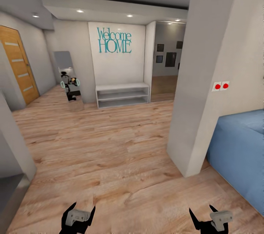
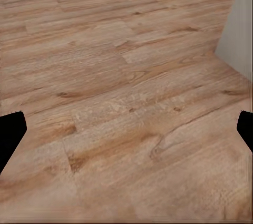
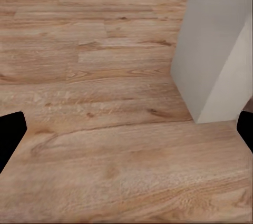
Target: Put the three can of soda from the living room inside the tash can in the kitchen.
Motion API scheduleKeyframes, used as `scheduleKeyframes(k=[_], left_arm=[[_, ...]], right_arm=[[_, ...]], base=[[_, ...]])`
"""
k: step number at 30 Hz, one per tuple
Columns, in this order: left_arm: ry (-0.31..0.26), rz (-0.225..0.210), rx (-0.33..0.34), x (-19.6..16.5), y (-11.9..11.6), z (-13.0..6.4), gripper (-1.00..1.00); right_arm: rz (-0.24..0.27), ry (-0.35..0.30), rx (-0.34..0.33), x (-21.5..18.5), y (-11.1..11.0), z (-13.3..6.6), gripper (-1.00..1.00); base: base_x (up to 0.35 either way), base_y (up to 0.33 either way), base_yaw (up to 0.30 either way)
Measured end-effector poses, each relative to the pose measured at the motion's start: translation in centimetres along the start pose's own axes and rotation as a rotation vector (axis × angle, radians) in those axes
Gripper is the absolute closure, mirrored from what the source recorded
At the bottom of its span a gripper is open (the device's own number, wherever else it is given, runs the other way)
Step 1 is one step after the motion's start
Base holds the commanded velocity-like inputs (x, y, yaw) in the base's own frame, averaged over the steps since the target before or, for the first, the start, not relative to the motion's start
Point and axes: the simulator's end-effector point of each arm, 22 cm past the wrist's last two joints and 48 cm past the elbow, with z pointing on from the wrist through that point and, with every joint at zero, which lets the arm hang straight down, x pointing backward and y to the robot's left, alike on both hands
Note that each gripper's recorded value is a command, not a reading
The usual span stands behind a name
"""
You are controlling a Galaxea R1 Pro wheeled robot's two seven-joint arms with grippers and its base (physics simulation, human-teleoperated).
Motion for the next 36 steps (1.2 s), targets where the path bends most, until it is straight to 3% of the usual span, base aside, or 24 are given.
scheduleKeyframes(k=[29,36], left_arm=[[-0.003,0.0,-0.006,-0.1,0.2,-0.1,-1.0],[-0.009,0.001,-0.005,-0.3,0.2,-0.1,-1.0]], right_arm=[[0.005,0.009,-0.003,0.5,0.3,0.0,-1.0],[0.033,0.0,-0.007,0.3,1.4,0.1,-1.0]], base=[[-0.019,0.0,0.0],[0.0,0.0,-0.117]])
